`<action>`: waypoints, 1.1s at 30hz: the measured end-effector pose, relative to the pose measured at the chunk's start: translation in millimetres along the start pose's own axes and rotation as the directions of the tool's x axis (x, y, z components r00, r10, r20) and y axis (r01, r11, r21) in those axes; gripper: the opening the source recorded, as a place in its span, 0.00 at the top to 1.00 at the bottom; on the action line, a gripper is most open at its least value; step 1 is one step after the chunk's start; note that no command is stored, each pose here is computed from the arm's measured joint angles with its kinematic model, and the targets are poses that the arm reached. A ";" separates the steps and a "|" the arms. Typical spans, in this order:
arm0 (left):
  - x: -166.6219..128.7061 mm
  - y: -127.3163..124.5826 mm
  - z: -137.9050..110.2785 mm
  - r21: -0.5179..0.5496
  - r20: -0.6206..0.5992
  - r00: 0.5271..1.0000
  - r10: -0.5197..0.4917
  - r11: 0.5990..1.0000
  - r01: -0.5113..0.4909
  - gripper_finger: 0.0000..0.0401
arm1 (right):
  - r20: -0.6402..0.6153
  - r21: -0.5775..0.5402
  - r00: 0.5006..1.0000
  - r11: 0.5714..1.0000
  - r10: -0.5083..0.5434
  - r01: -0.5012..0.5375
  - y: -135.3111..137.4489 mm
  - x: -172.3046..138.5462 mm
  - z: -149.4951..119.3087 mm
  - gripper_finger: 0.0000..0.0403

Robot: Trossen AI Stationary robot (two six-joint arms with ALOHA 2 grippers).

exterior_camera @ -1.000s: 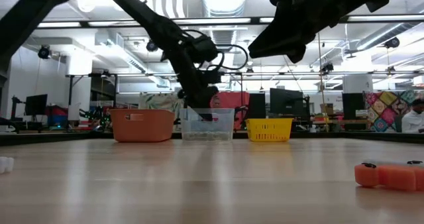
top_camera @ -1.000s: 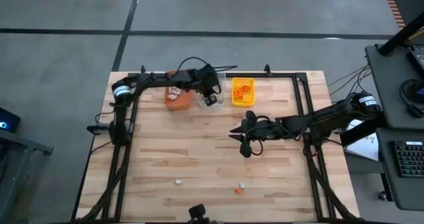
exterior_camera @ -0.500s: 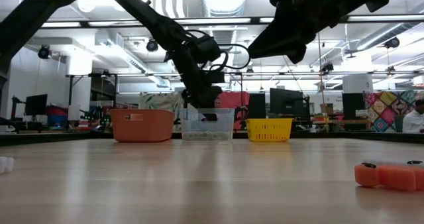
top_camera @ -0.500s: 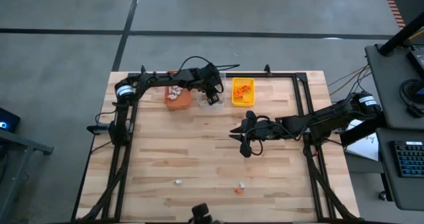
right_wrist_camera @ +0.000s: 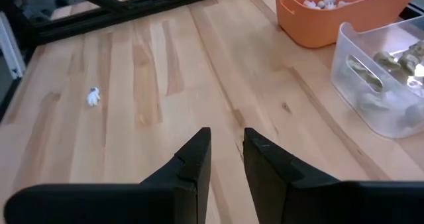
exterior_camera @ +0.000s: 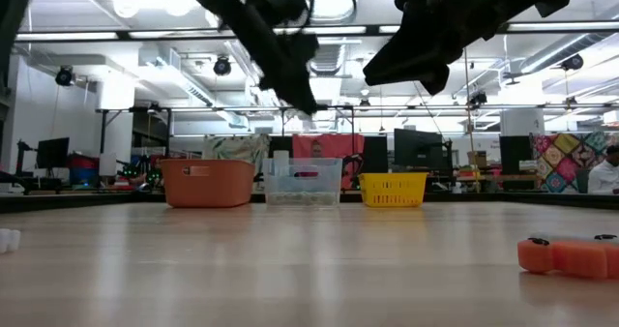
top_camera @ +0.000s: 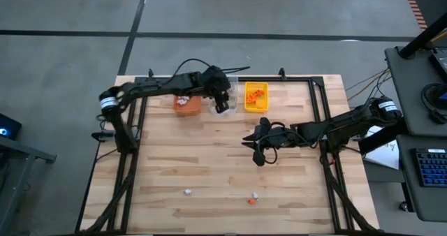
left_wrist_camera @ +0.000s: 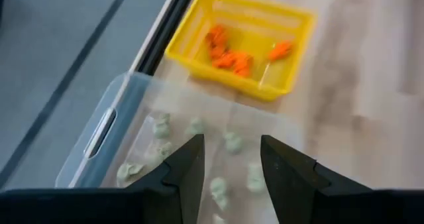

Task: Sort Halloween decoration
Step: Put the white skeleton toy into the orange bin

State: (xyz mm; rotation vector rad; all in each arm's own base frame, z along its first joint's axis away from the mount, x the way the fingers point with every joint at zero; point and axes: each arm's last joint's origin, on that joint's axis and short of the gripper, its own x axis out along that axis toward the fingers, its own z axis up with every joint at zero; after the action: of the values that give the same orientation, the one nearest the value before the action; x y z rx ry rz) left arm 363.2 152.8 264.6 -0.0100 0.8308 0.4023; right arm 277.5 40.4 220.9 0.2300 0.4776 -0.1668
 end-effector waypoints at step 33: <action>-152.4 -171.6 -139.4 0.033 0.026 0.906 -0.422 0.907 0.421 0.67 | -0.323 0.081 0.946 0.996 -0.003 0.031 14.7 -14.2 21.5 0.81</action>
State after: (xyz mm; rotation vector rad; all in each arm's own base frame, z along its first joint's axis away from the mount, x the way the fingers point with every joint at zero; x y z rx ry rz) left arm 231.7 -81.1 254.4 -0.1558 0.7768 -0.0185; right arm 277.6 50.4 248.7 0.3392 0.7997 -0.1675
